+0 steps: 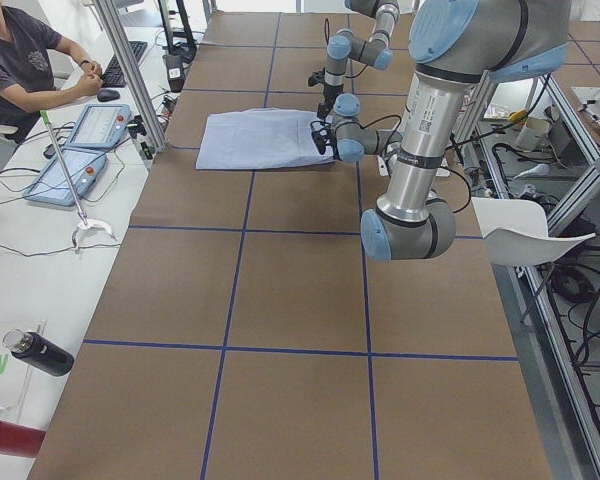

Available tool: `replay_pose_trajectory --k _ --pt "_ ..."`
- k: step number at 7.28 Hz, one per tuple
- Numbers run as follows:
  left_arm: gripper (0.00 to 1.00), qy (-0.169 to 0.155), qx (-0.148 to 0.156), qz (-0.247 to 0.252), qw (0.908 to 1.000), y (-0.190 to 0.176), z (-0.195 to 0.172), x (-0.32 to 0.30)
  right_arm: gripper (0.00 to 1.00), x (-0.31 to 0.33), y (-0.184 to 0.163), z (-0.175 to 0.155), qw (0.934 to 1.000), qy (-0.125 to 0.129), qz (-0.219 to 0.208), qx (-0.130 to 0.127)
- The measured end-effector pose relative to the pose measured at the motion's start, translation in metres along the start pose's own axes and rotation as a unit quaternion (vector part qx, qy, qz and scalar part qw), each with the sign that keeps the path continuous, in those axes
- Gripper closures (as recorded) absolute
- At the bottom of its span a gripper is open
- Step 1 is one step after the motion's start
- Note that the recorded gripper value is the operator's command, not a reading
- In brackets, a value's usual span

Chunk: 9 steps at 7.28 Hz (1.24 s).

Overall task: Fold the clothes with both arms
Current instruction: 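Move the right gripper to the shirt's other near corner and grasp it, then lift the near edge of the shirt with both grippers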

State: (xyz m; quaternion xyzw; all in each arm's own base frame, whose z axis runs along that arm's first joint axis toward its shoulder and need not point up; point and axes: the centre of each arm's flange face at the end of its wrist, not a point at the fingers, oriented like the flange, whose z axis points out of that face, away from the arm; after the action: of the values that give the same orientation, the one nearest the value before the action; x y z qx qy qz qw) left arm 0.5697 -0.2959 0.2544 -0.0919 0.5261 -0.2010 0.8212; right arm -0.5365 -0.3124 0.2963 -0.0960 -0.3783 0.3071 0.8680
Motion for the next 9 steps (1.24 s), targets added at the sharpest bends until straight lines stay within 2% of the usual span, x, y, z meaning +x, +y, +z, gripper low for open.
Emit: replay_pose_trajectory --k 9 --pt "1.00 -0.003 0.004 0.000 1.0000 -0.001 0.005 -0.003 0.00 0.013 0.013 0.017 0.9997 0.024 -0.004 -0.007"
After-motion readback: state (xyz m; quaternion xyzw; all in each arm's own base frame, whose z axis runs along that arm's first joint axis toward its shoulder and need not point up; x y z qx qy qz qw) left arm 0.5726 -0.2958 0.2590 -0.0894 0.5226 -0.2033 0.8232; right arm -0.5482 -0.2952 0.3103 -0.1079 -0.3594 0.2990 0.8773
